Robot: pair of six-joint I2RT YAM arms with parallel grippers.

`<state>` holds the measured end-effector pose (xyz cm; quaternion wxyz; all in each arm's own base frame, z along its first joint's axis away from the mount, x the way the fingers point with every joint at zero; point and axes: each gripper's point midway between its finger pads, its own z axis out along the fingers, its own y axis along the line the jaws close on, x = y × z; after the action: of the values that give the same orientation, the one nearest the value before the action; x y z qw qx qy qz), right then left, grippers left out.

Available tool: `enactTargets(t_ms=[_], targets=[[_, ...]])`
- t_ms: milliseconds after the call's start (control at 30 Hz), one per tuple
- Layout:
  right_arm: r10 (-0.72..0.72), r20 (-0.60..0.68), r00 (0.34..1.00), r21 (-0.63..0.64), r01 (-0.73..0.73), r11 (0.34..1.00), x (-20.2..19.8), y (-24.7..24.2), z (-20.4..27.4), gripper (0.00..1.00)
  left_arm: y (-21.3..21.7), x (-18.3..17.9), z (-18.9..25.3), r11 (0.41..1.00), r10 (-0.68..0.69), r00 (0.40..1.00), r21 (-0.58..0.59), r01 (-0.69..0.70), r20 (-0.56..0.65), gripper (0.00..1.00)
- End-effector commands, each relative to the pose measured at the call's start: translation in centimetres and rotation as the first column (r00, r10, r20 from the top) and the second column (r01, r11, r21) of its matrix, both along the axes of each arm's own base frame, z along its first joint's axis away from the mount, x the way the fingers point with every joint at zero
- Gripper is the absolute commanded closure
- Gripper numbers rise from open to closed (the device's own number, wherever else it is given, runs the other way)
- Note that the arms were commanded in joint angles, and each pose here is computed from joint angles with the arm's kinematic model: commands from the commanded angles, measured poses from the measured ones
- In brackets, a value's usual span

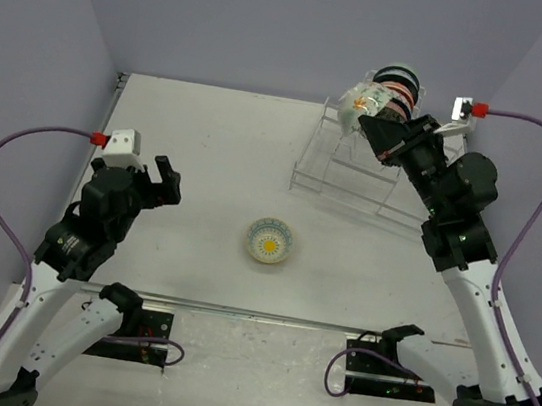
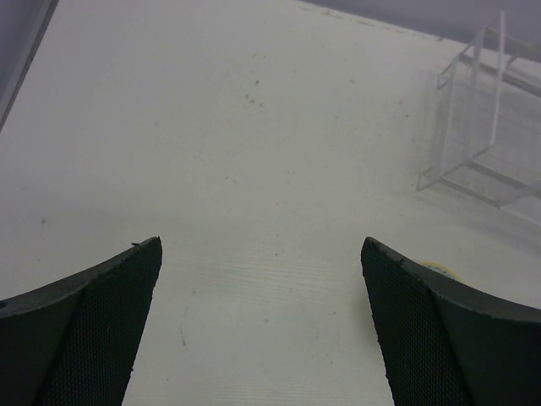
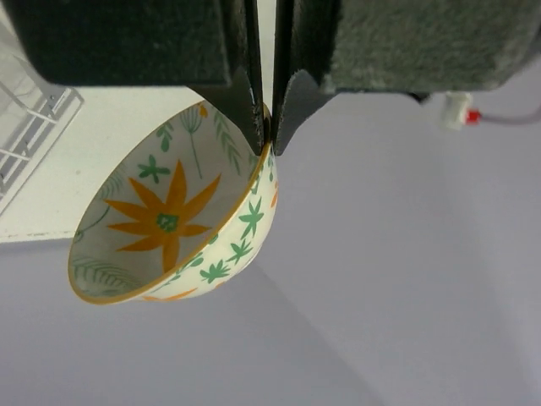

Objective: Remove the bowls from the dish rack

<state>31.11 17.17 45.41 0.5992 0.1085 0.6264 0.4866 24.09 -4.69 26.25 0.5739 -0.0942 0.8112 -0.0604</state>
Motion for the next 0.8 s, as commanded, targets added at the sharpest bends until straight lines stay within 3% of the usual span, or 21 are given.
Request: enactTargets(t_ms=[0, 100, 233, 433, 633, 767], targets=[[0.265, 0.207, 0.942, -0.422, -0.158, 0.893, -4.5, 3.6, 0.4, 1.0, -1.8, -0.2, 6.1, 0.991, -0.094, 0.988, -0.08, 0.104, 0.121, 0.0], [0.269, 0.218, 0.938, -0.577, -0.099, 0.811, -5.1, 4.3, -1.8, 1.0, -3.6, 0.1, 8.9, 0.975, -0.166, 0.974, -0.119, 0.185, 0.153, 0.0], [0.317, 0.167, 0.933, -0.68, -0.124, 0.723, -5.7, 5.7, -5.1, 1.0, -7.0, 1.5, 10.3, 0.939, -0.29, 0.949, -0.156, 0.308, 0.127, 0.0], [0.416, 0.099, 0.904, -0.801, -0.176, 0.572, -6.9, 9.8, -10.1, 1.0, -11.8, 1.6, 13.7, 0.822, -0.462, 0.867, -0.276, 0.498, 0.186, 0.0], [0.403, 0.019, 0.915, -0.864, -0.187, 0.467, -6.2, 12.4, -14.7, 1.0, -12.2, 2.7, 11.5, 0.826, -0.433, 0.891, -0.335, 0.453, 0.138, 0.0], [0.367, 0.011, 0.93, -0.878, -0.166, 0.449, -5.4, 12.9, -16.7, 1.0, -9.7, 3.0, 10.6, 0.89, -0.316, 0.94, -0.305, 0.34, 0.126, 0.0]])
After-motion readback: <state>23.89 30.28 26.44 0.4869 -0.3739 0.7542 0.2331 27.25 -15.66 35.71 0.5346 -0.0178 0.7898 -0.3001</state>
